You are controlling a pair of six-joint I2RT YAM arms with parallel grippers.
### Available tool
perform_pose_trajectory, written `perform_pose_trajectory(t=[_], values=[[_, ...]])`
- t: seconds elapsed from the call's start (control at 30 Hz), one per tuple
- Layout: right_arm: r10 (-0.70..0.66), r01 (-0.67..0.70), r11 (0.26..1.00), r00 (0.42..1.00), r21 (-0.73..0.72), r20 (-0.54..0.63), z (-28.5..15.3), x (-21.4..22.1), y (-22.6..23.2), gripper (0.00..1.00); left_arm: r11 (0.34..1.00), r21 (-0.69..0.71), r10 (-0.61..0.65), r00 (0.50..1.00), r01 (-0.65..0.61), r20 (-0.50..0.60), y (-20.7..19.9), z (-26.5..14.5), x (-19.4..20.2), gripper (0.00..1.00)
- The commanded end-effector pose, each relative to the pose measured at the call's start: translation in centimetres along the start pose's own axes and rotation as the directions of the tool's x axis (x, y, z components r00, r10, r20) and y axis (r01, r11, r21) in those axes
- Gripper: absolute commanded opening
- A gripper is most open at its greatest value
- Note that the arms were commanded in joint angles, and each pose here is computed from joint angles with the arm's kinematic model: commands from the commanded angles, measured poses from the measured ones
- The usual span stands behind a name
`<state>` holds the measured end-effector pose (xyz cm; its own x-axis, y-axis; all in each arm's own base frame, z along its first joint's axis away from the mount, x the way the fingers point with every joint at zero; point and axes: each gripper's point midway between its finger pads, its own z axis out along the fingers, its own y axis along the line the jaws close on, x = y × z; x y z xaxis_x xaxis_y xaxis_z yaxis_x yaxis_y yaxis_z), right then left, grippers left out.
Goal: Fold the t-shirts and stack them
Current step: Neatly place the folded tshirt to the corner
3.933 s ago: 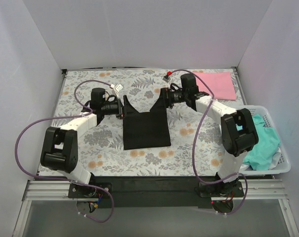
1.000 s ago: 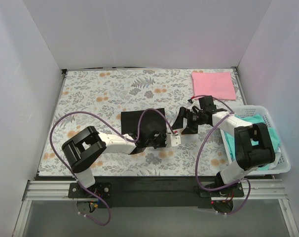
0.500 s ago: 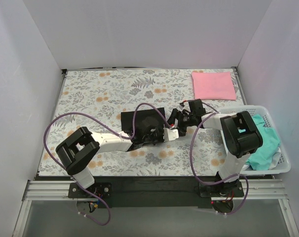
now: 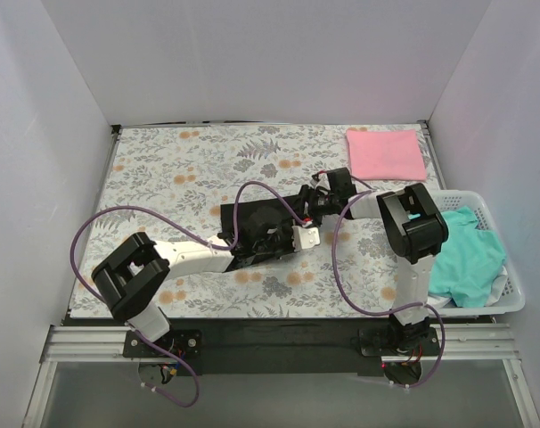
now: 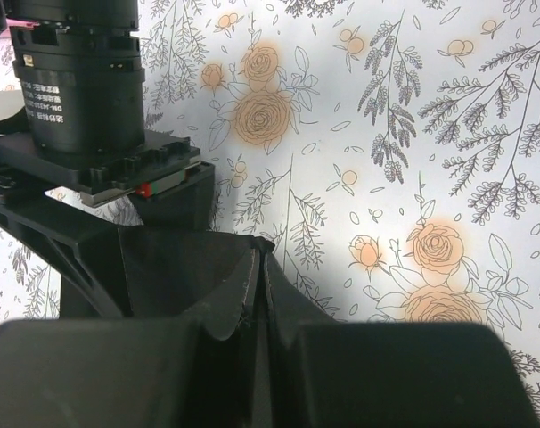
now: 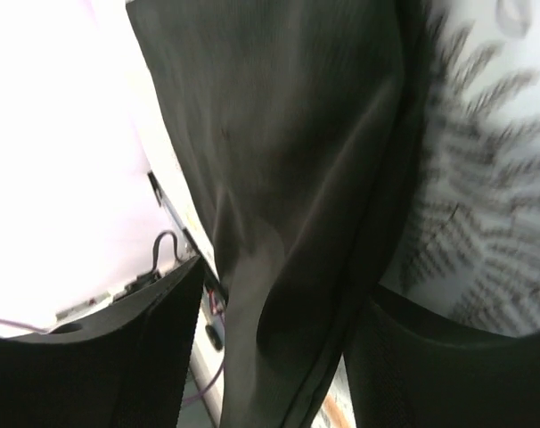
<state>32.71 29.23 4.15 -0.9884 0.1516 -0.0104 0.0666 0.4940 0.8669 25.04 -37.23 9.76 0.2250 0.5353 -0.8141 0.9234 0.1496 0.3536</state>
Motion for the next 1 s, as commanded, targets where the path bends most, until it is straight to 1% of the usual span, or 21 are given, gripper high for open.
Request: perform_pose_trajectory(t=[0.0,0.2,0.3,0.33,0.37,0.4,0.43,0.47,0.5,0.53,0.57,0.6,0.67,0.7,0.73,0.77,0.8,0.83,0.87,0.93,0.97], values=[[-0.028,0.015,0.994,0.992,0.108,0.126,1.2,-3.0,-2.2,0.63,0.999,-0.03,0.014,0.997,-0.011,0.074,1.3,-0.9,-2.7,0.0],[-0.097,0.071,0.988,0.977,0.14,0.188,1.8,-4.9,-1.3,0.47,0.999,-0.041,-0.007,0.998,0.009,0.064,1.8,-1.0,-2.1,0.0],[-0.146,0.115,0.982,0.968,0.153,0.205,1.7,-5.7,-0.9,0.16,0.999,-0.039,-0.034,0.998,0.035,0.046,2.1,-1.3,-1.9,0.01],[-0.166,0.135,0.978,0.965,0.158,0.205,1.6,-6.1,-0.5,0.02,0.998,-0.046,-0.042,0.998,0.044,0.044,2.3,-1.4,-2.0,0.09],[-0.188,0.154,0.973,0.96,0.172,0.205,1.5,-6.4,-0.2,0.01,0.997,-0.05,-0.06,0.997,0.062,0.043,2.4,-1.6,-2.1,0.27],[-0.249,0.206,0.957,0.946,0.206,0.209,1.2,-7.0,-0.2,0.01,0.995,-0.054,-0.078,0.996,0.08,0.035,2.7,-1.9,-2.2,0.34],[-0.276,0.229,0.946,0.94,0.227,0.2,0.9,-7.6,0.5,0.01,0.993,-0.064,-0.095,0.995,0.097,0.031,2.9,-2.2,-2.3,0.4],[-0.312,0.26,0.933,0.929,0.248,0.201,0.7,-8.2,0.9,0.01,0.988,-0.078,-0.133,0.99,0.137,0.049,3.3,-2.8,-3.0,0.51],[-0.388,0.325,0.898,0.904,0.298,0.183,0.2,-8.9,0.6,0.01,0.983,-0.082,-0.164,0.986,0.166,0.031,3.4,-3.3,-2.6,0.54],[-0.425,0.354,0.876,0.888,0.328,0.176,-0.1,-9.5,0.9,0.01,0.978,-0.085,-0.188,0.982,0.189,0.029,3.5,-3.7,-2.7,0.55],[-0.469,0.388,0.847,0.867,0.362,0.169,-0.8,-10.8,1.9,0.01,0.974,-0.09,-0.206,0.978,0.209,0.035,3.6,-4.4,-3.2,0.6],[-0.535,0.435,0.798,0.83,0.417,0.157,-1.6,-12.0,1.7,0.01,0.962,-0.089,-0.257,0.966,0.257,0.009,3.2,-4.9,-2.5,0.61],[-0.6,0.483,0.743,0.788,0.464,0.141,-2.7,-14.1,3.0,0.01,0.952,-0.1,-0.29,0.957,0.289,0.003,3.1,-5.6,-2.4,0.63],[-0.626,0.493,0.717,0.767,0.493,0.142,-3.4,-15.3,3.3,0.01,0.943,-0.099,-0.322,0.947,0.319,-0.02,2.6,-6.3,-2.0,0.69],[-0.668,0.529,0.671,0.735,0.52,0.114,-3.9,-16.2,3.2,0.01,0.939,-0.099,-0.334,0.942,0.33,-0.033,2.2,-6.6,-1.6,0.74],[-0.679,0.536,0.65,0.727,0.538,0.097,-4.0,-17.0,2.7,0.01,0.933,-0.111,-0.348,0.937,0.341,-0.04,2.1,-6.9,-1.3,0.74],[-0.71,0.538,0.615,0.696,0.577,0.108,-5.3,-18.8,3.8,0.01,0.927,-0.116,-0.364,0.931,0.357,-0.041,2.0,-7.3,-1.3,0.74],[-0.74,0.556,0.574,0.667,0.602,0.09,-5.8,-19.7,3.7,0.01,0.923,-0.119,-0.373,0.927,0.366,-0.042,1.8,-7.5,-1.2,0.75],[-0.751,0.544,0.546,0.655,0.637,0.084,-6.6,-21.1,3.0,0.01,0.919,-0.13,-0.381,0.923,0.372,-0.051,1.7,-7.7,-0.7,0.75],[-0.782,0.541,0.505,0.616,0.673,0.092,-7.9,-23.1,4.0,0.01,0.912,-0.139,-0.396,0.917,0.386,-0.053,1.5,-8.0,-0.5,0.75],[-0.799,0.538,0.461,0.598,0.705,0.067,-8.9,-24.2,3.1,0.01,0.909,-0.144,-0.403,0.913,0.392,-0.061,1.4,-8.1,-0.2,0.76]])
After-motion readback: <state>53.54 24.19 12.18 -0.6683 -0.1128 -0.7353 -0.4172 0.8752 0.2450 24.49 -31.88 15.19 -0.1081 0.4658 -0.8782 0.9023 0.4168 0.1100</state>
